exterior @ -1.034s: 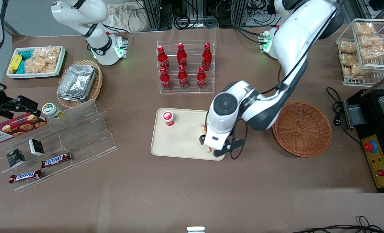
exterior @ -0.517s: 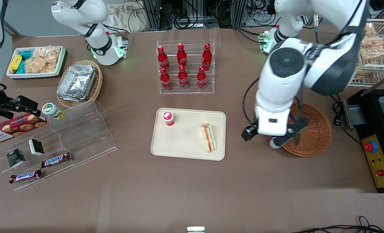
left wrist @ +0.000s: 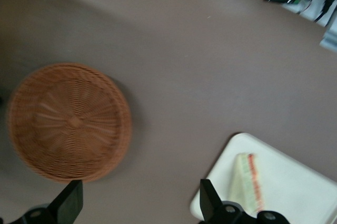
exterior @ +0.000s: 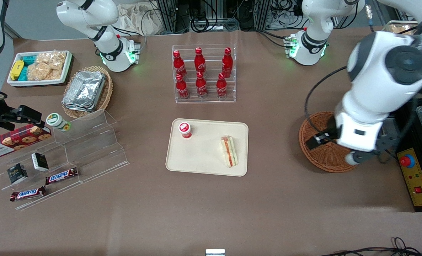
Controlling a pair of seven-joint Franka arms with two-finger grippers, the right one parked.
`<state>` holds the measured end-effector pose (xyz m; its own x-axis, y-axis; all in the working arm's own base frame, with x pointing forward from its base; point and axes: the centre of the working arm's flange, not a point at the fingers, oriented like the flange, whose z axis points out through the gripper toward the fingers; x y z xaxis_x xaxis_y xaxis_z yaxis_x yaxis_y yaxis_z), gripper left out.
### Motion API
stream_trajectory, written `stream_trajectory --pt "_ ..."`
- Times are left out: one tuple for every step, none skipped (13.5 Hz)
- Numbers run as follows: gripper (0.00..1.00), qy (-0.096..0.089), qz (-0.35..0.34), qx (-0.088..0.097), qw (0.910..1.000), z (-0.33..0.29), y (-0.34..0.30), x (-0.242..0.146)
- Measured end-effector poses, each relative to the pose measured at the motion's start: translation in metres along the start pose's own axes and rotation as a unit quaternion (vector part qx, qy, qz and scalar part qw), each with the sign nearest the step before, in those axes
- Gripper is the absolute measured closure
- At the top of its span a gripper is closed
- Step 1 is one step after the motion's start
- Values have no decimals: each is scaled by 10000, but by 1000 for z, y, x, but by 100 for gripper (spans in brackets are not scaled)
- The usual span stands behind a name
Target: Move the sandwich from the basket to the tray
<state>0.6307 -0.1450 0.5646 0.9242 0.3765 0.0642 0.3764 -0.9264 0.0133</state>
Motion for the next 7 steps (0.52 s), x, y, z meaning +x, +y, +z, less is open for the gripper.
stream_trajectory --pt "0 -97 202 10 9997 -6 -25 9" --pt "0 -136 389 23 9991 -14 -49 17" --pt "0 -167 547 31 9984 -22 -70 23" --pt "0 -214 692 16 9974 -30 -88 25" --pt "0 -262 856 4 9960 -38 -104 26" --pt "0 -298 1005 6 9945 -45 -116 25" --pt "0 -327 1134 14 9930 -52 -126 23"
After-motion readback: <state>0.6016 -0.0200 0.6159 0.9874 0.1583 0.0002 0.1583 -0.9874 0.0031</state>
